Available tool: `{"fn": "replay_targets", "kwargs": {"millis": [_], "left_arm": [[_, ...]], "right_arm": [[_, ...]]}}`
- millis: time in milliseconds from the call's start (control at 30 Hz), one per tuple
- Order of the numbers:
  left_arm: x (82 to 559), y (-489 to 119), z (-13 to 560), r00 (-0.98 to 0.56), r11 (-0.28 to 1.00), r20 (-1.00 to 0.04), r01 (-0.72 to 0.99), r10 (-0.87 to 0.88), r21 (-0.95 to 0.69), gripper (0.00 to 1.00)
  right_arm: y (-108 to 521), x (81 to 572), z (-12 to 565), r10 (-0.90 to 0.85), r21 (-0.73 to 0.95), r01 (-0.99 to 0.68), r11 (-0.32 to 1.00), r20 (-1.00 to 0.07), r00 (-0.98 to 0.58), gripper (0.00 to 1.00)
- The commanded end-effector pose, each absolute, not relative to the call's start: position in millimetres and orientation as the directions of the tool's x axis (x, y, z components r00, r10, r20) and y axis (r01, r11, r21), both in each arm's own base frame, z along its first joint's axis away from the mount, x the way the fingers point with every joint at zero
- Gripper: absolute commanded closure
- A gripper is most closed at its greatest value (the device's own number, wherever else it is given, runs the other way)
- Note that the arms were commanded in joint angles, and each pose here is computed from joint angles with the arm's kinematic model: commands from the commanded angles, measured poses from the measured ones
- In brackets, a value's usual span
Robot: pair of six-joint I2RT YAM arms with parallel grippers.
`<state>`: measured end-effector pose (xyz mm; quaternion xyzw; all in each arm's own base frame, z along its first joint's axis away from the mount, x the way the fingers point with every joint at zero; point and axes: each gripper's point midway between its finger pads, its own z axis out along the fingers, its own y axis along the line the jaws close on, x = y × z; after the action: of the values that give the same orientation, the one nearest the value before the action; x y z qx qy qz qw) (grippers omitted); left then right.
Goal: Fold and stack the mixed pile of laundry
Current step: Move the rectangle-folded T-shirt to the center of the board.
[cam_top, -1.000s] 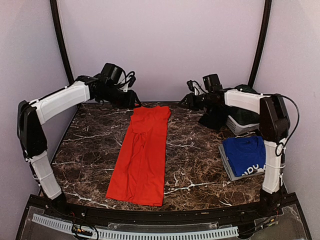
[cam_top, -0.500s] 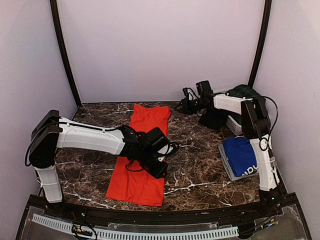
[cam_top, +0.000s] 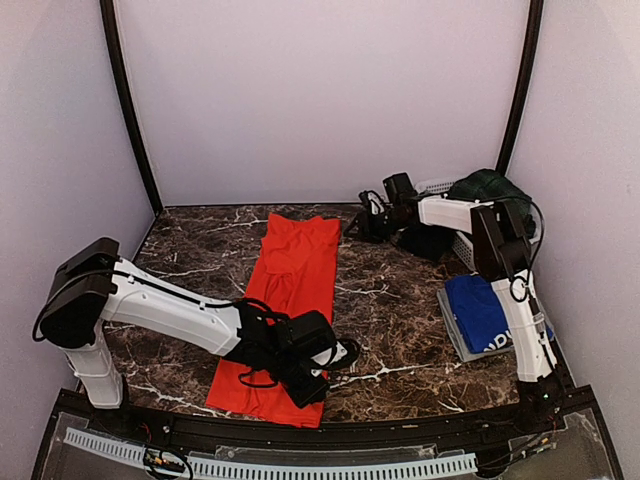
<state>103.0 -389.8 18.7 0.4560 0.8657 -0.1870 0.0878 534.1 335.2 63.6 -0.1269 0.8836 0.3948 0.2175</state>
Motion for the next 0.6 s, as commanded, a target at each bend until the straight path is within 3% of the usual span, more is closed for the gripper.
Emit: {"fn": "replay_targets", "kwargs": {"millis": [0,267,567], "left_arm": [[80.4,-347.6,9.6,-0.555,0.505,-0.241,0.829,0.796,-0.241,0.91],[95.4,-346.0,59.1,-0.558,0.522,-0.386,0.828,0.735,-0.204,0.80],[101.7,-347.0,40.1,-0.583,0.562,-0.356,0.809,0.730,-0.174,0.79]], "right_arm": [[335.3,543.7,66.1,-0.066,0.599,-0.422,0.681,-0.523,-0.850,0.56],[359.5,549.4,55.0,-0.058,0.665,-0.437,0.605,-0.511,-0.858,0.55],[374.9,565.5,45.2,-0.018,0.695,-0.413,0.589,-0.499,-0.867,0.58]]}}
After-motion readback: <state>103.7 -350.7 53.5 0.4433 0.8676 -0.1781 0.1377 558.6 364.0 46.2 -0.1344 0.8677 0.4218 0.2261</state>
